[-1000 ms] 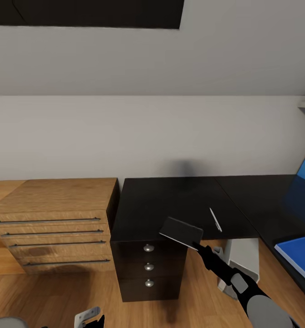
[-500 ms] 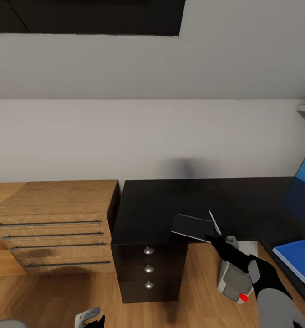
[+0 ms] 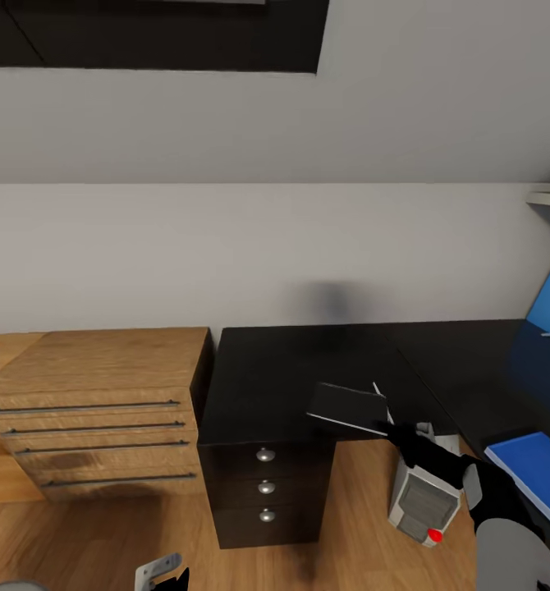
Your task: In the bedroom, organize the workspace by keeping the computer under the desk, ensuring the monitor is on the desk, placing the keyboard on the desk next to the monitor, placing the mouse on the desk next to the keyboard, moving the folder from the swivel chair onto the desk next to the mouse, stacking the notebook on top of the folder with the pen on top of the notebook, and positioning the swivel chair next to the desk.
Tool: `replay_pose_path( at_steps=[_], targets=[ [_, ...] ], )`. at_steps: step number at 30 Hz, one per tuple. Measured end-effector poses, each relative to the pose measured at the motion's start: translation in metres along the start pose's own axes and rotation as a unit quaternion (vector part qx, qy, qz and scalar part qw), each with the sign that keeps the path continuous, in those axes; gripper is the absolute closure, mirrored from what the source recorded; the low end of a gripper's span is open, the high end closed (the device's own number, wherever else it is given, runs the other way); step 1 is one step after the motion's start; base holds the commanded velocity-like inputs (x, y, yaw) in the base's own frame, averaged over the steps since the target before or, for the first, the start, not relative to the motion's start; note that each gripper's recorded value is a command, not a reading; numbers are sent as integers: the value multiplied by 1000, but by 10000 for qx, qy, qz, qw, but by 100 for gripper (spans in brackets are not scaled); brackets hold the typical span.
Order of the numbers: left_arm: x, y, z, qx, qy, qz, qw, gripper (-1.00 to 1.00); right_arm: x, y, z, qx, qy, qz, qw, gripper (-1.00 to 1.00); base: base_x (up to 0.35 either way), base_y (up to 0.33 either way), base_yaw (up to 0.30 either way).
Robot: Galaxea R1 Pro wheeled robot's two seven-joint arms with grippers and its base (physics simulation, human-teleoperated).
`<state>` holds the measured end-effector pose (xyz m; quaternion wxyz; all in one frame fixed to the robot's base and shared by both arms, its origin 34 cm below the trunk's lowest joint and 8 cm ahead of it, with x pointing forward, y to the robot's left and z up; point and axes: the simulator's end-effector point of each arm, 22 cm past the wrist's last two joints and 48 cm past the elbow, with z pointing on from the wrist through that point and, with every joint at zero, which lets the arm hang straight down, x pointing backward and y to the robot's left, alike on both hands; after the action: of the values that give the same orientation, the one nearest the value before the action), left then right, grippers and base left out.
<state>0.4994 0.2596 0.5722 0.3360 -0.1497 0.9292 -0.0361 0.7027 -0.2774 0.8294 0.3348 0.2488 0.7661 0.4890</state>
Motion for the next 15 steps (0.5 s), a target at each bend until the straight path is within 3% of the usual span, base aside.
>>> replay_pose_path(
  at_steps=[15],
  targets=[
    [0,0,0,0,-1,-2,10000,-100,-8,-5,-9,48,-51,3,10000,100,0,0,-263]
  ],
)
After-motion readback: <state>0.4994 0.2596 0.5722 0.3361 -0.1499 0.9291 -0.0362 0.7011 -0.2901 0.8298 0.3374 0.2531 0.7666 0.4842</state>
